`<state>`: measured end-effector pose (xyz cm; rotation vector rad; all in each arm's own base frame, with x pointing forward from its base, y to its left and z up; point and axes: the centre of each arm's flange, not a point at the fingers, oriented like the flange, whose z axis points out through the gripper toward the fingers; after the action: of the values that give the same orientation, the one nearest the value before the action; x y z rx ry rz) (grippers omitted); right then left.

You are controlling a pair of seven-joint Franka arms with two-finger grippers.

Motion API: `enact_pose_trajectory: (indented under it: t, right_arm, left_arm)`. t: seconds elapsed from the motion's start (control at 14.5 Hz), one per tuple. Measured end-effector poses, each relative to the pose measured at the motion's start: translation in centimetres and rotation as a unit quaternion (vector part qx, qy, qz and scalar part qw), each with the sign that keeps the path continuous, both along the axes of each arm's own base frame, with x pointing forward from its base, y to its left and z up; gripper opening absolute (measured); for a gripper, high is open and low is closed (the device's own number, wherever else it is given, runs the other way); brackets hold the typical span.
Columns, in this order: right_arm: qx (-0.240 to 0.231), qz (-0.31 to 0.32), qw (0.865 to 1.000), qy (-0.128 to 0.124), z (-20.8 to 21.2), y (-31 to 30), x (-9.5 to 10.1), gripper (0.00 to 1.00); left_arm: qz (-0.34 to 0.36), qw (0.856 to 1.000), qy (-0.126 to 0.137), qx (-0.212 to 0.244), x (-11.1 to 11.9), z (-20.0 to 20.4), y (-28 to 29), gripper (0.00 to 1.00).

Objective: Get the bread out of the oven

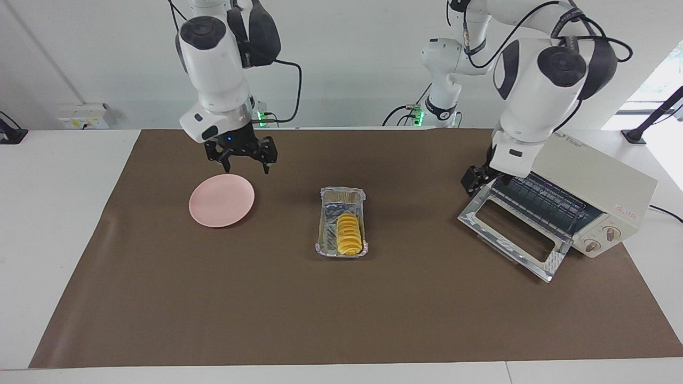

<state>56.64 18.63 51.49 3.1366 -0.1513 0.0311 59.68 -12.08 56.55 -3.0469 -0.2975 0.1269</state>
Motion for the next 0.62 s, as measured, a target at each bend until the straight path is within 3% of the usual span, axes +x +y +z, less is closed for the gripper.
enact_pose_trajectory:
  t: [0.34,0.62]
  right_arm:
    - [0.006,-0.025,1.0,0.009,-9.2,7.5,1.8,1.0]
    - [-0.025,-0.04,0.999,0.012,-14.5,13.3,3.0,1.0]
  left_arm:
    - [-0.024,0.999,0.036,-0.023,-4.1,3.0,7.2,1.0]
    - [-0.029,0.998,0.043,-0.028,-5.6,3.7,7.3,1.0]
